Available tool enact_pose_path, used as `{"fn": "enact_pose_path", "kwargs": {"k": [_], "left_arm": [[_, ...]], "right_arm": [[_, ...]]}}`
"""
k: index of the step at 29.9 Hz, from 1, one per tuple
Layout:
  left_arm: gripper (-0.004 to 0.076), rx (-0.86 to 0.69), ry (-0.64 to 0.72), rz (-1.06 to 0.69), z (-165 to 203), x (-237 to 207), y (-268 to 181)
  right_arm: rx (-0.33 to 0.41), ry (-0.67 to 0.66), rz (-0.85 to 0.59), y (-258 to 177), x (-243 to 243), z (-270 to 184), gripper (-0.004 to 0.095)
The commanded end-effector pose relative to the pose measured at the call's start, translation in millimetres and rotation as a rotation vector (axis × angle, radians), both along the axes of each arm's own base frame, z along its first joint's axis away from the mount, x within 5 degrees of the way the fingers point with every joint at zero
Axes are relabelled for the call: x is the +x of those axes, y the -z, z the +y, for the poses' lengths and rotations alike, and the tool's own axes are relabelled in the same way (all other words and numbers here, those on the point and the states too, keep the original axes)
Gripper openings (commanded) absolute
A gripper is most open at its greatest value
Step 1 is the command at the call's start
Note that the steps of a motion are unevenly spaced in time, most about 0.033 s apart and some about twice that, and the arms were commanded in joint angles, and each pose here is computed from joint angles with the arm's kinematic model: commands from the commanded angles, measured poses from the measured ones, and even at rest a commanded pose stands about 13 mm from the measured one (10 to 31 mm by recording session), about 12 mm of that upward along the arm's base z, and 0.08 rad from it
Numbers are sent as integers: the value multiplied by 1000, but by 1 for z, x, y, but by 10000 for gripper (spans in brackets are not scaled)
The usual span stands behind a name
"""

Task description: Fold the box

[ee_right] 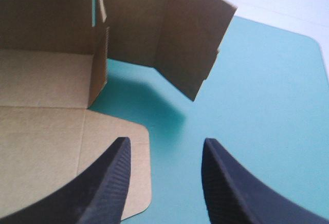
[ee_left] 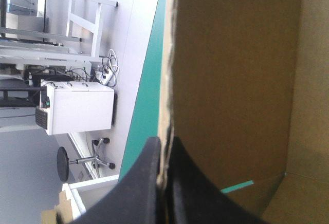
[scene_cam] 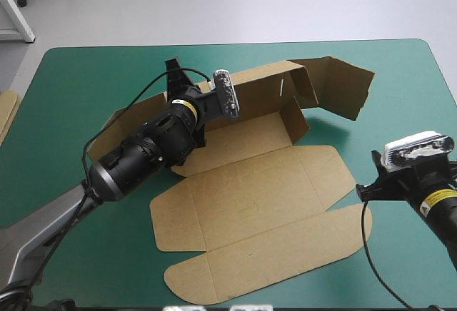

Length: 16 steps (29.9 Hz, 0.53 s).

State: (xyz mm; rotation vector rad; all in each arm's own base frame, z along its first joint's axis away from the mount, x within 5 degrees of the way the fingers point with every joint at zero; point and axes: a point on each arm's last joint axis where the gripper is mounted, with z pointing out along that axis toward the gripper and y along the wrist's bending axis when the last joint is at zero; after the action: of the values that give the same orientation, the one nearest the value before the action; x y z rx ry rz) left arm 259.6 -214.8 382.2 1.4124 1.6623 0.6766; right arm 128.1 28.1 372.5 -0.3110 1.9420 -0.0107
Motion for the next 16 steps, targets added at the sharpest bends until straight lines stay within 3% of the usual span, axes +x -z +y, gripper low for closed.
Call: {"fn": "enact_pose_path", "kwargs": {"k": [1, 8, 16], "left_arm": [[-10, -34, 53, -112, -3, -13, -18], [-10, 21, 81, -122, -15, -25, 9], [-10, 12, 89, -93, -17, -29, 28]], "right_arm": [[2, 39, -136, -27, -2, -5, 413], [-6, 57, -146, -29, -1, -7, 413], [-77, 236, -181, -33, 18, -18, 413]]}}
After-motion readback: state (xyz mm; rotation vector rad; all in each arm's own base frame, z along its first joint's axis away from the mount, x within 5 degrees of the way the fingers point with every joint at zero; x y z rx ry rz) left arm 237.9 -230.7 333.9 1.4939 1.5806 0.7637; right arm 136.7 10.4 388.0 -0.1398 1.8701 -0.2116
